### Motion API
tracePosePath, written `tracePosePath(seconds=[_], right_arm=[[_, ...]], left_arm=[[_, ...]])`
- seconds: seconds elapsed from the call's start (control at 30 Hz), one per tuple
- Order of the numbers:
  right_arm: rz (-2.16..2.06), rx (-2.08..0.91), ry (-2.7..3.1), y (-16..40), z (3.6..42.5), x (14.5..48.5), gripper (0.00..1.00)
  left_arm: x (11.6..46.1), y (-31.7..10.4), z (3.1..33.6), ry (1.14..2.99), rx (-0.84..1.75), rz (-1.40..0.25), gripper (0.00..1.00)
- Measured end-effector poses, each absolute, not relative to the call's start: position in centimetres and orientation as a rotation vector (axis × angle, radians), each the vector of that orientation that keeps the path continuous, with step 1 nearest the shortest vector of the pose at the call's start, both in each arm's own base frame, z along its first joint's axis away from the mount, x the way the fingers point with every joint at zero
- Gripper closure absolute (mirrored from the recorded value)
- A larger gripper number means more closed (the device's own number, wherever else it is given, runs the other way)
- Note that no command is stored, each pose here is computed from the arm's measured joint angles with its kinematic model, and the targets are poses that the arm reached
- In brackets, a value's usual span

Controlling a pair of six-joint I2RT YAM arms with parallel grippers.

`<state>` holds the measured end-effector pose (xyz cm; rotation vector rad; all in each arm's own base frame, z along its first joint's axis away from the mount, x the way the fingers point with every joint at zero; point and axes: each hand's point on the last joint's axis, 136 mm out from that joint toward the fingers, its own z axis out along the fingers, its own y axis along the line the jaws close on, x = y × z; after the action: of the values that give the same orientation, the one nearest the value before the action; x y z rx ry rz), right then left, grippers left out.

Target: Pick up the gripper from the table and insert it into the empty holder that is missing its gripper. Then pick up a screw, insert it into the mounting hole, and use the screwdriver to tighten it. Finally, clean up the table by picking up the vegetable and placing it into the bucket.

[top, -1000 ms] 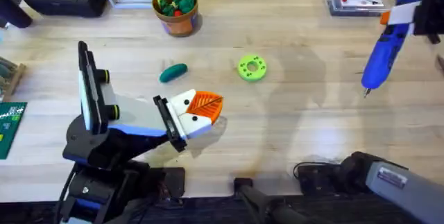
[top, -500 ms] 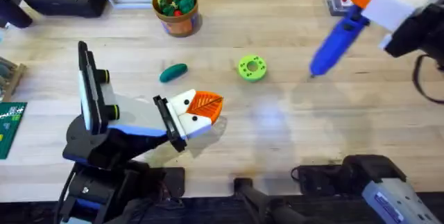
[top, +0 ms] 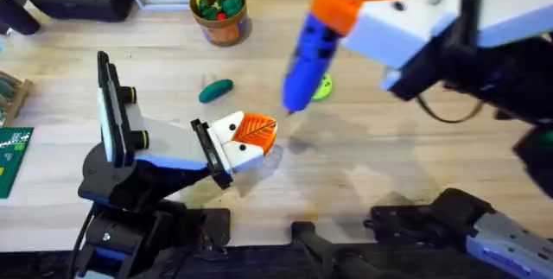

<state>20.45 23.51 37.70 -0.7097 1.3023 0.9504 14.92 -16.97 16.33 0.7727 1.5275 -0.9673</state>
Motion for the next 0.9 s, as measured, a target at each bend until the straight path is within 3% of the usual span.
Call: tracePosePath(seconds=[0.3, 0.9], right_arm=[[1.086, -0.864, 1.143, 30.7, 37.3, 18.5, 0.975], [1.097, -0.899, 1.113, 33.1, 35.9, 18.9, 0.975]], left_arm=[[14.9, -17.0, 16.3, 1.528, 0.773, -0.967, 0.996], [14.9, -17.0, 16.3, 1.528, 0.772, -0.967, 0.996]])
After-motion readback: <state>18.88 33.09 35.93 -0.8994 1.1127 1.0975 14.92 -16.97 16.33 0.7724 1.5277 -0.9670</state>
